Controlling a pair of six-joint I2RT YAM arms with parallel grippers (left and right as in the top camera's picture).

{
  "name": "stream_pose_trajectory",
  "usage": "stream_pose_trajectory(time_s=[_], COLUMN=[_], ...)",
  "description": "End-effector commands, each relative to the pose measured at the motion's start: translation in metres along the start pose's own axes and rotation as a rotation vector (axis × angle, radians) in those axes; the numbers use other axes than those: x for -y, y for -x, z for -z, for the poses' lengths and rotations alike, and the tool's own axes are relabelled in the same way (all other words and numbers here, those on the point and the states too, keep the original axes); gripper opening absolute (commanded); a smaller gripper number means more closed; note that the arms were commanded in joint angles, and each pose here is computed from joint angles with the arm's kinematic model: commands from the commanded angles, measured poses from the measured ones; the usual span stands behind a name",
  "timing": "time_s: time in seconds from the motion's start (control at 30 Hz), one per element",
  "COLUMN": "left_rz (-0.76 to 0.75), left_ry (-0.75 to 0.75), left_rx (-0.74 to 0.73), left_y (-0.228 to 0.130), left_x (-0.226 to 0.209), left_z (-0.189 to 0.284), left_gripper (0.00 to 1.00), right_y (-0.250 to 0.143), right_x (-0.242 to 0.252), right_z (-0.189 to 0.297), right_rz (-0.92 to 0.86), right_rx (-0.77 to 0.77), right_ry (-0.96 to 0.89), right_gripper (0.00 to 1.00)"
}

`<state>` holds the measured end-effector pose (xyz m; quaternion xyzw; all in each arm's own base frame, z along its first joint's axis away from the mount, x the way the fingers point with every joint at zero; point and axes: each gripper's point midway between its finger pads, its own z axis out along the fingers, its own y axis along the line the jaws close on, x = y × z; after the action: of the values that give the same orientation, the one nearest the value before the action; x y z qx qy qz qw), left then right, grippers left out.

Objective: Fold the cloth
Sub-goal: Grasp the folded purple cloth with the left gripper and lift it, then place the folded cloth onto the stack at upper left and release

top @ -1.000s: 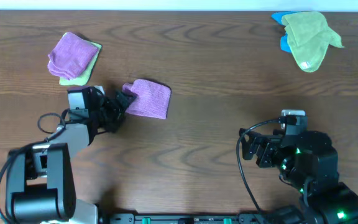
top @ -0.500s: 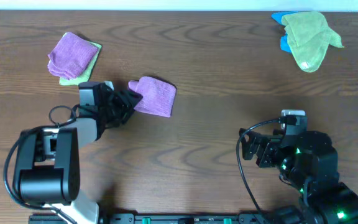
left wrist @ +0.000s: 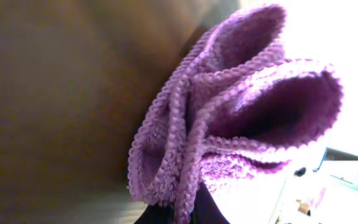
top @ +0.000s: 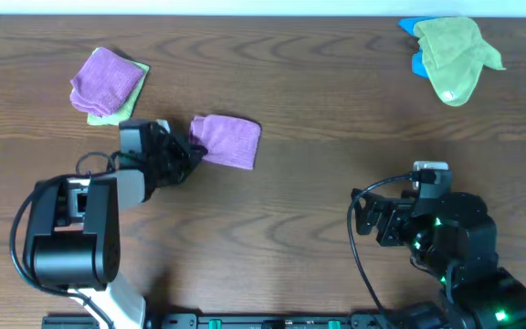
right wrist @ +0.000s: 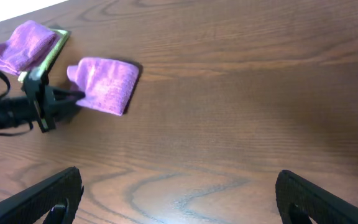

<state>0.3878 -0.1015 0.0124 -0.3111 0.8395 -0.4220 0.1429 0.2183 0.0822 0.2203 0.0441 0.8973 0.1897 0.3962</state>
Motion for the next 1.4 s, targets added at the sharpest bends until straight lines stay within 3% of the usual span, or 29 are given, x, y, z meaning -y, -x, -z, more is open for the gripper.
stream_pose_trajectory(time_s=[0.0,0.3,0.67,0.87,1.17,1.37], left_rz=[-0.068,-0.143,-0.189,-0.181,-0.127,-0.136], left_ry=[-0.065,-0.100,-0.073,-0.026,0.074,0.075], left_rx=[0.023,0.061,0.258,0.408,0.603,0.673], left_y=[0.019,0.051,0.109,0.150,0.199,0.217], left_x=[0.043,0.118,0.176,0.178,0.146,0.143], left_z=[0.006,0.030,0.070,0.102,0.142,0.152], left_gripper=[0.06,0.06,0.06,0.06,0.06,0.06], right_y=[0.001,0.001,0.001,0.001,0.001,0.001], right_x=[0.005,0.005,0.005,0.005,0.005,0.005], right_z=[0.000,0.000,0.000,0.000,0.000,0.000], right_rz=[-0.020,-0.020,-0.020,-0.020,-0.020,-0.020], right_rx=[0.008,0.008,0.008,0.008,0.008,0.008], right_ry=[-0.019,-0.019,-0.019,-0.019,-0.019,-0.019], right_gripper=[0.99,0.99,0.99,0.99,0.99,0.99])
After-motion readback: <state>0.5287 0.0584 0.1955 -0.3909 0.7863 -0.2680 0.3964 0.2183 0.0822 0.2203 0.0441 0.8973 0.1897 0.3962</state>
